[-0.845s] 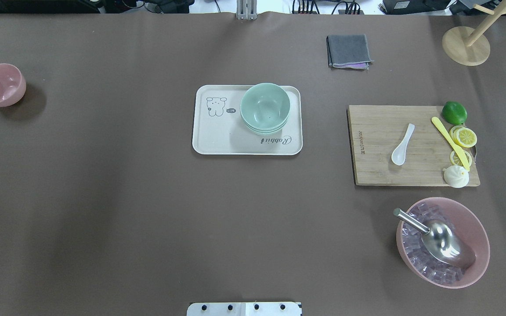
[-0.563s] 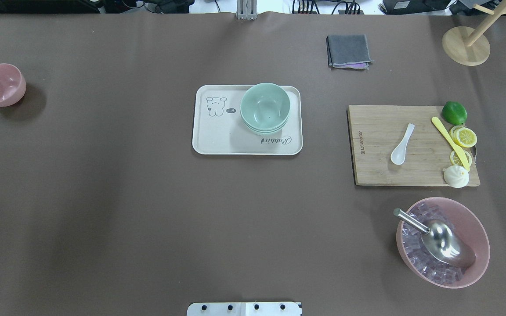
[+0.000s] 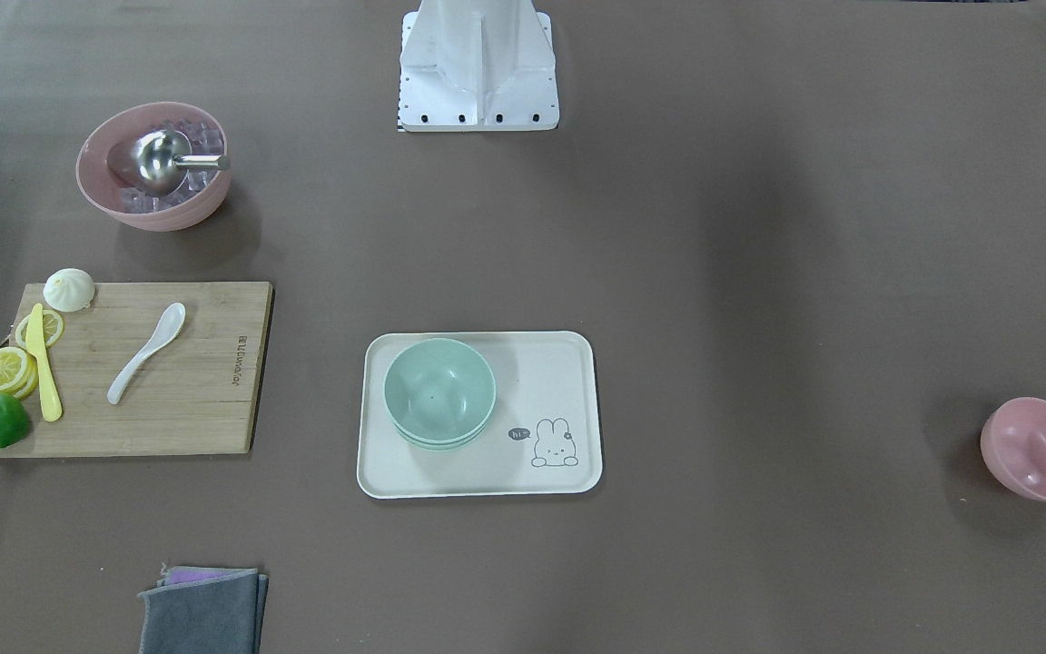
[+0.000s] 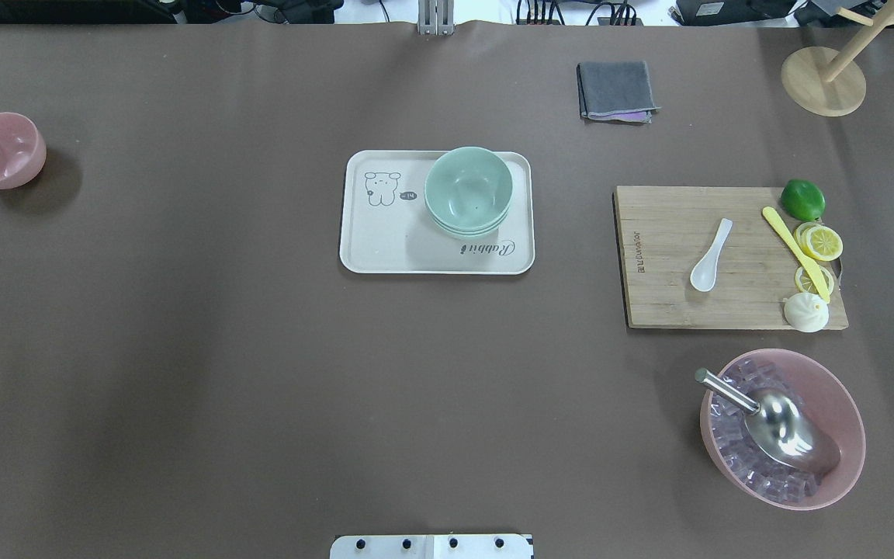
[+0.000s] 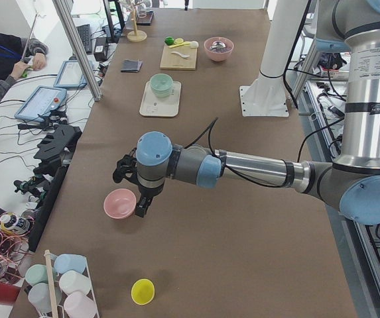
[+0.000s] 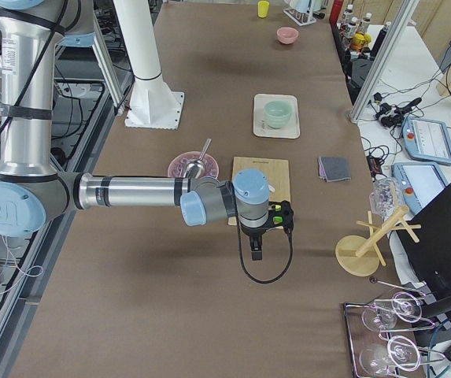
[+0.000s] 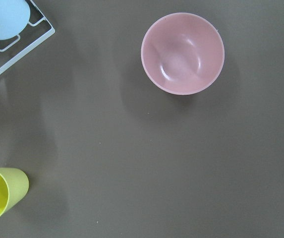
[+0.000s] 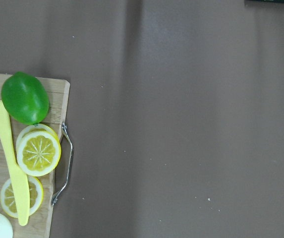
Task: Stack pink bowl on green and place spoon
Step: 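Move the left gripper toward the pink bowl at the table edge, then grasp the pink bowl rim with the left gripper and lift it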
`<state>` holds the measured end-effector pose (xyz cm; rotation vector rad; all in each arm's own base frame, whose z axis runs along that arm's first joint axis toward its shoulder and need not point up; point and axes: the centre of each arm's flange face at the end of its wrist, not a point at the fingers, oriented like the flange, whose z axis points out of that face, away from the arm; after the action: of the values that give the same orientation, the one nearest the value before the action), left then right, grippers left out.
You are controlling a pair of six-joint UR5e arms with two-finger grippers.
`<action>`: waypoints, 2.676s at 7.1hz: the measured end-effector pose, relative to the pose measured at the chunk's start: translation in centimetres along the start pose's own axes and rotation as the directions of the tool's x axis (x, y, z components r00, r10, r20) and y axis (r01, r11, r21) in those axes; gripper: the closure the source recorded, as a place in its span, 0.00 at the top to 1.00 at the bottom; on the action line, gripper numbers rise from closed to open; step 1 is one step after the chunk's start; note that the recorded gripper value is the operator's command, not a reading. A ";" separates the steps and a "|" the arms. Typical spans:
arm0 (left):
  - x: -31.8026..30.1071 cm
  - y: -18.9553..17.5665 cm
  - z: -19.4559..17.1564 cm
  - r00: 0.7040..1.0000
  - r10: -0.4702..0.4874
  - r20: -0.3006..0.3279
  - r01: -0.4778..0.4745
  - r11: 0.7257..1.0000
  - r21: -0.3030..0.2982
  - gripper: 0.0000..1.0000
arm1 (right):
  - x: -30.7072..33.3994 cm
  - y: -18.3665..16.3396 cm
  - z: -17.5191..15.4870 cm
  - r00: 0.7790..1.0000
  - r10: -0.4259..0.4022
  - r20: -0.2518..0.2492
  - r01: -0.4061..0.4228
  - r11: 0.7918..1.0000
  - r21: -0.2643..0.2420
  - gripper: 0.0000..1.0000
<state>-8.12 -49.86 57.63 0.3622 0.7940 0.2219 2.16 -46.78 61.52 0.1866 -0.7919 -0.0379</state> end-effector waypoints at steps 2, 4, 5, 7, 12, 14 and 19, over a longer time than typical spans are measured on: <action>-1.2 -2.9 2.0 1.000 0.011 -0.003 -0.011 1.000 0.016 1.00 | -2.3 -2.0 -0.5 0.996 -0.092 0.019 0.091 0.994 0.065 1.00; -0.8 -10.2 5.9 0.997 -0.077 -0.025 0.076 0.997 -0.032 1.00 | -5.2 -5.9 -0.3 0.990 -0.141 0.030 0.138 0.986 0.090 1.00; 0.3 -12.6 8.3 0.994 -0.107 -0.035 0.105 0.992 -0.066 1.00 | -7.1 -8.2 0.8 0.989 -0.141 0.041 0.138 0.987 0.082 1.00; 1.8 -13.8 12.0 0.995 -0.079 -0.054 0.075 0.994 -0.076 1.00 | -12.7 -12.1 4.2 0.991 -0.121 0.061 0.119 0.992 0.045 1.00; 0.5 -14.0 22.5 0.990 -0.104 0.095 0.119 0.980 -0.160 0.98 | -20.0 -14.6 5.1 0.994 -0.092 0.054 0.088 0.994 0.066 1.00; -1.3 -12.8 24.3 0.987 -0.122 0.106 0.139 0.975 -0.174 0.67 | -20.5 -14.5 4.6 0.994 -0.087 0.060 0.083 0.994 0.075 1.00; -1.7 -12.2 24.9 0.974 -0.206 0.094 0.221 0.958 -0.185 0.00 | -20.6 -14.6 4.4 0.995 -0.086 0.058 0.082 0.994 0.078 1.00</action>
<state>9.57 -67.42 69.99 0.0977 0.7258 0.0813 -14.92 -59.66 47.47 0.2915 -0.8474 -0.0939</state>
